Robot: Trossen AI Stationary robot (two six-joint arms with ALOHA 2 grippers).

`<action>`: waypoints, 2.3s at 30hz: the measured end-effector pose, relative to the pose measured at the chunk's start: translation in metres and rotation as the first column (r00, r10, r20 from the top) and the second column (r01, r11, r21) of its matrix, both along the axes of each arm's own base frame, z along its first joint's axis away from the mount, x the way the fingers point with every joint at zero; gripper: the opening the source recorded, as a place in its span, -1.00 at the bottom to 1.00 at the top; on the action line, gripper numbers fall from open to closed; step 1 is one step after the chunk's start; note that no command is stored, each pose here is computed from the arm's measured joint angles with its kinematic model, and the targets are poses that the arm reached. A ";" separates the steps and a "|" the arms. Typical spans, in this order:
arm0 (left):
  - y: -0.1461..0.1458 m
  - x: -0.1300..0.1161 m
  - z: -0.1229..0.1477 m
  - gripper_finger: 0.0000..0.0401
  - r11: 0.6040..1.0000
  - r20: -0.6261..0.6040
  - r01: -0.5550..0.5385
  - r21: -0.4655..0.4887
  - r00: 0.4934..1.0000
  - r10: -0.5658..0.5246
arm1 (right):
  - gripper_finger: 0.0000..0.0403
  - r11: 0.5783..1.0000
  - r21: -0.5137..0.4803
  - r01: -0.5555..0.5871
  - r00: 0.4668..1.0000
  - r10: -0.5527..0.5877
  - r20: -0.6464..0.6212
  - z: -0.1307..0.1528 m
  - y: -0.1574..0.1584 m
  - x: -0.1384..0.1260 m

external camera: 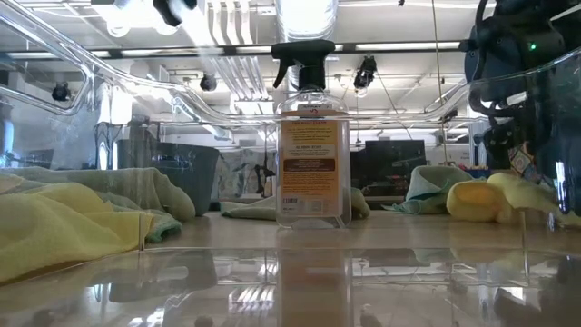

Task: Sort microfiber towel by color & place in baskets
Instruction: Put the yellow towel into the transparent bin

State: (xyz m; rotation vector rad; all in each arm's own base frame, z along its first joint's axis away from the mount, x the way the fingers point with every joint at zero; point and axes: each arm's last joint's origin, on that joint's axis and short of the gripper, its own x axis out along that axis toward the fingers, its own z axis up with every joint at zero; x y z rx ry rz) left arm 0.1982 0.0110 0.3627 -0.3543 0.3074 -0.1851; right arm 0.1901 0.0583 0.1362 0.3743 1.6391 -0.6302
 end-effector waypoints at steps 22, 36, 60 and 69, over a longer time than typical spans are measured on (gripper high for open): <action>0.000 0.000 -0.004 -0.22 0.994 -0.017 0.024 0.103 1.000 -0.022 | -0.95 0.990 -0.141 0.007 0.889 0.058 0.454 0.140 0.012 0.080; 0.000 -0.004 -0.013 -0.22 0.988 -0.100 0.051 0.145 0.994 -0.036 | -0.95 0.995 0.068 0.075 0.552 -0.099 0.828 0.213 0.043 0.111; 0.002 0.002 0.001 -0.22 0.995 0.025 -0.045 0.085 0.999 0.044 | -0.95 0.883 0.223 -0.412 0.425 -0.030 0.905 0.248 0.217 0.134; 0.002 0.002 0.000 -0.22 0.997 0.018 -0.051 0.058 0.999 0.050 | -0.95 0.913 0.120 -0.390 0.486 0.094 0.869 0.261 0.223 0.136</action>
